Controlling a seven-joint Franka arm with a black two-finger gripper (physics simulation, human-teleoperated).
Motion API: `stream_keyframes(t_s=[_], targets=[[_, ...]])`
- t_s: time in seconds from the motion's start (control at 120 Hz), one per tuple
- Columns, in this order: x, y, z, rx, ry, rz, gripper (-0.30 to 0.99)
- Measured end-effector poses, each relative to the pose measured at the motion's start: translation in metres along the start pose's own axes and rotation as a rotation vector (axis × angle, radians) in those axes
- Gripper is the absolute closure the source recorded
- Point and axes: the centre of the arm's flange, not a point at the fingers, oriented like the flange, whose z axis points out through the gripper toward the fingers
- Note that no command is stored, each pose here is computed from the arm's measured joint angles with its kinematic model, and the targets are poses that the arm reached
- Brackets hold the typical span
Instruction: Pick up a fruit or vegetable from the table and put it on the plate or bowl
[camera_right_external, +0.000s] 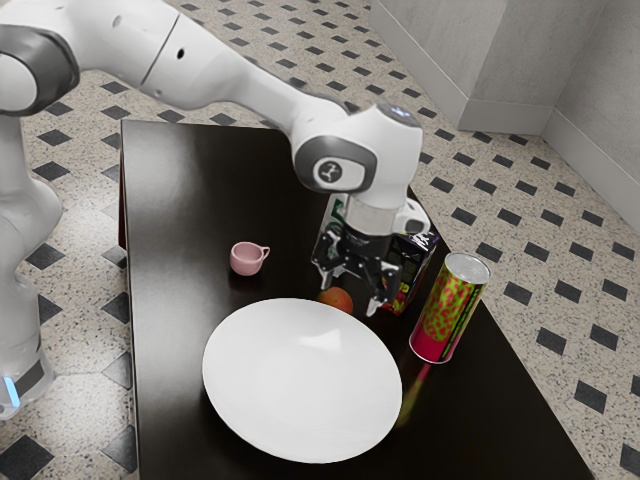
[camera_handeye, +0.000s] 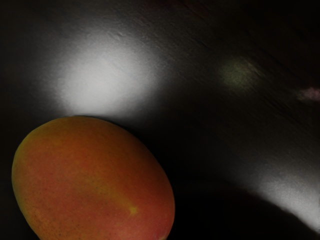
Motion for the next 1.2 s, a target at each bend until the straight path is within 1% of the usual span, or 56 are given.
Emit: stream_keyframes(t_s=[0.183,0.333,0.467,0.767,0.983,1.017,1.2], targets=[[-0.002,0.006,0.004,0.003,-0.001,0.004,0.0],[-0.002,0.01,0.016,0.016,-0.005,0.008,0.0],[0.001,0.011,0.021,0.013,-0.006,0.011,0.0],[0.023,-0.003,0.029,0.015,-0.007,-0.028,0.0],[0.033,-0.005,0.044,0.032,-0.018,-0.04,0.0],[0.034,-0.006,0.045,0.034,-0.019,-0.041,0.01],[0.036,-0.005,0.049,0.033,-0.016,-0.039,0.16]])
